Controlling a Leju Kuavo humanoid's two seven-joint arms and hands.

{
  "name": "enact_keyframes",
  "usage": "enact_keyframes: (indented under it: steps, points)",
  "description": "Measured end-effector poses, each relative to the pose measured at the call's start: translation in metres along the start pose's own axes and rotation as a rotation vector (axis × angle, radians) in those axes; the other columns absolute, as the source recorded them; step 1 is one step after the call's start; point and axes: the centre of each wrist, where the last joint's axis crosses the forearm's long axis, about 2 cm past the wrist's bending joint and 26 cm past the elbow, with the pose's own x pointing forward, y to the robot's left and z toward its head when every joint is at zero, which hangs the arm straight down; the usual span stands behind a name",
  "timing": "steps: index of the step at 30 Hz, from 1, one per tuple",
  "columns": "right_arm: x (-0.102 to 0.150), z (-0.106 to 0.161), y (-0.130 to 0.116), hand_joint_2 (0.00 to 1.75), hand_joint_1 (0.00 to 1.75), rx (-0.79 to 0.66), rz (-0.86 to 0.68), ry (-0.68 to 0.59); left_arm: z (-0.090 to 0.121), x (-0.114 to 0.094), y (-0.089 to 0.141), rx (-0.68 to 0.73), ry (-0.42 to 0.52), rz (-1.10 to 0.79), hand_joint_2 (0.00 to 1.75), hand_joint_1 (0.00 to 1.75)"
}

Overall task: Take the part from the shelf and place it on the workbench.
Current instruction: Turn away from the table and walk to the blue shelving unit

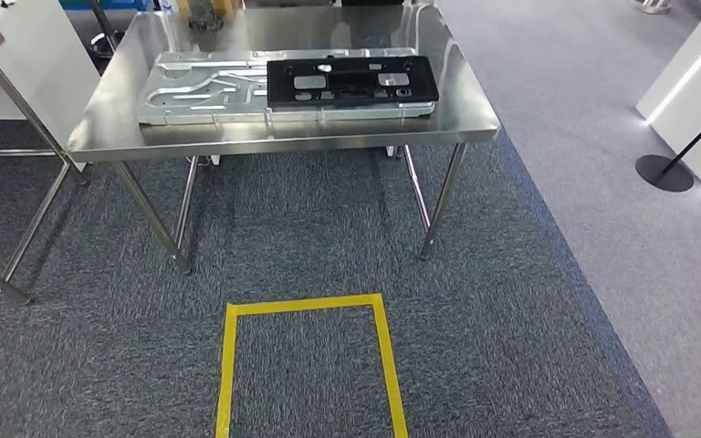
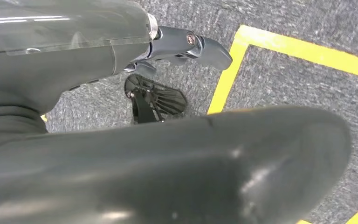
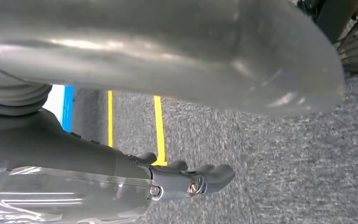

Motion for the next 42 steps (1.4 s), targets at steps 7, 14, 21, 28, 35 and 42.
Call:
enact_keyframes:
  steps: [7, 14, 21, 28, 35, 42]
  points:
    - [-0.002, 0.0, 0.003, 0.0, 0.0, 0.012, -0.009, -0.006, 0.0, 0.001, 0.001, 0.0, -0.001, -0.011, 0.0, 0.0]
    - [0.0, 0.0, 0.004, 0.0, 0.0, 0.01, -0.02, -0.01, 0.0, 0.001, -0.001, -0.018, -0.004, -0.027, 0.0, 0.0]
    - [0.001, 0.0, -0.004, 0.0, 0.0, -0.004, -0.022, -0.011, 0.0, -0.001, -0.002, -0.003, 0.002, -0.021, 0.0, 0.0]
    - [0.001, -0.001, -0.006, 0.0, 0.0, -0.008, -0.014, -0.033, -0.001, 0.002, -0.004, 0.01, 0.012, -0.015, 0.0, 0.0]
    - [-0.001, 0.0, -0.001, 0.44, 0.0, 0.001, 0.024, -0.019, -0.001, 0.0, -0.005, 0.03, 0.035, -0.012, 0.0, 0.0]
    - [0.0, 0.0, 0.0, 1.75, 0.0, 0.022, 0.046, -0.014, -0.002, 0.0, -0.009, 0.034, 0.038, -0.004, 1.75, 0.0]
